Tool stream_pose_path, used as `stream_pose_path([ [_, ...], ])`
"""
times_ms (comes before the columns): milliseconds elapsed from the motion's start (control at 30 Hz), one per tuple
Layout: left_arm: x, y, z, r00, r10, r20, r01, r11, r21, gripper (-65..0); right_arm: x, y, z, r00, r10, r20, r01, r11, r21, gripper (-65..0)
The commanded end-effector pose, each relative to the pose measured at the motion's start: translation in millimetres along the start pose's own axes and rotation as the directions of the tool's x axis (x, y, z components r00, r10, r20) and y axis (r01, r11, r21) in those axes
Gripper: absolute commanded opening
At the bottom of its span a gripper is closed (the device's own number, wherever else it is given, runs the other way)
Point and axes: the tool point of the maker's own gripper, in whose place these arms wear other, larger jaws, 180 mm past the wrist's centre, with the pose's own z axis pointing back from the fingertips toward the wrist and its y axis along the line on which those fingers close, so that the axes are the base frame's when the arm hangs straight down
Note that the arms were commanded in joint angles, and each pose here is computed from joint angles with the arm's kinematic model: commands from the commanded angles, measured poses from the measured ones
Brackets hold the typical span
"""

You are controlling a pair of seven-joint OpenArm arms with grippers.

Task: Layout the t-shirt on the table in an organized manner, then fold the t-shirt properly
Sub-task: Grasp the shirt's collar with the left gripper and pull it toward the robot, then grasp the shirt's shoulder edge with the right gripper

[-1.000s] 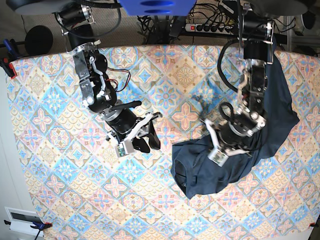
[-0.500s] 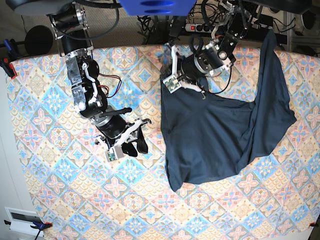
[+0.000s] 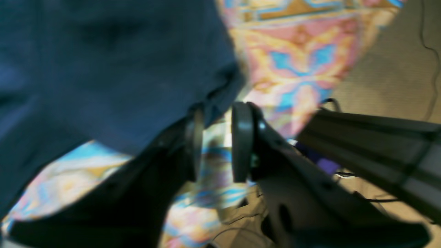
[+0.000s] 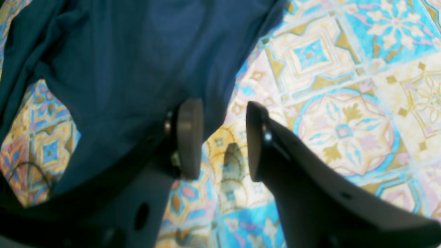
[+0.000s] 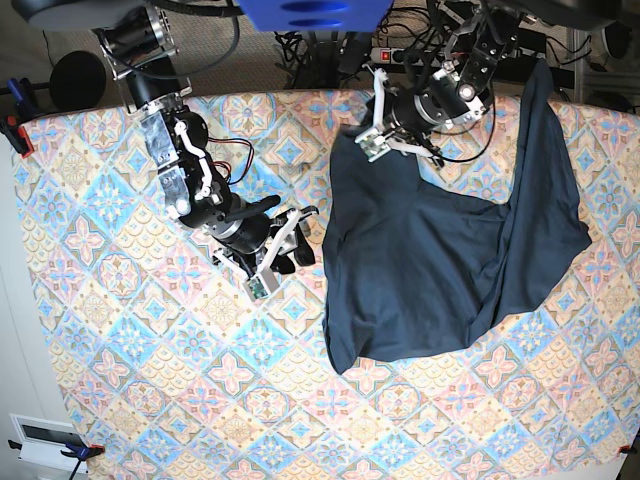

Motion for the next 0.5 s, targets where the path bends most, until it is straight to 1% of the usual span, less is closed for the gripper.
stream_pose_path([
  [0, 8, -4, 3, 0.999, -0.006, 0.032, 0.006, 1.000, -0.009, -44.7, 16, 4, 3, 0.999, 0.014, 0.043, -0.014, 1.000, 0.012, -44.2],
  [67, -2, -4, 5, 1.000, -0.013, 0.010, 0.013, 1.000, -0.011, -42.8, 1, 10, 3, 1.000, -0.018, 0.009, 0.017, 0.999, 0.032, -44.2],
  [167, -4, -5, 7, 1.000, -0.014, 0.008, 0.014, 1.000, -0.013, -42.8, -3, 20, 4, 0.997, -0.081, 0.004, 0.080, 0.993, 0.088, -44.2],
  [233, -4, -6, 8, 1.000, -0.012, 0.007, 0.012, 1.000, -0.013, -42.9, -5, 25, 3, 0.993, -0.121, -0.002, 0.120, 0.986, 0.119, -44.2],
  [367, -2, -3, 8, 1.000, -0.016, 0.011, 0.017, 1.000, -0.005, -42.9, -3, 33, 4, 0.985, -0.171, -0.002, 0.169, 0.972, 0.165, -44.2],
  [467, -2, 0, 8, 1.000, -0.023, 0.009, 0.022, 1.000, 0.005, -43.4, -8, 41, -4, 0.973, -0.230, -0.023, 0.230, 0.954, 0.194, -42.7],
])
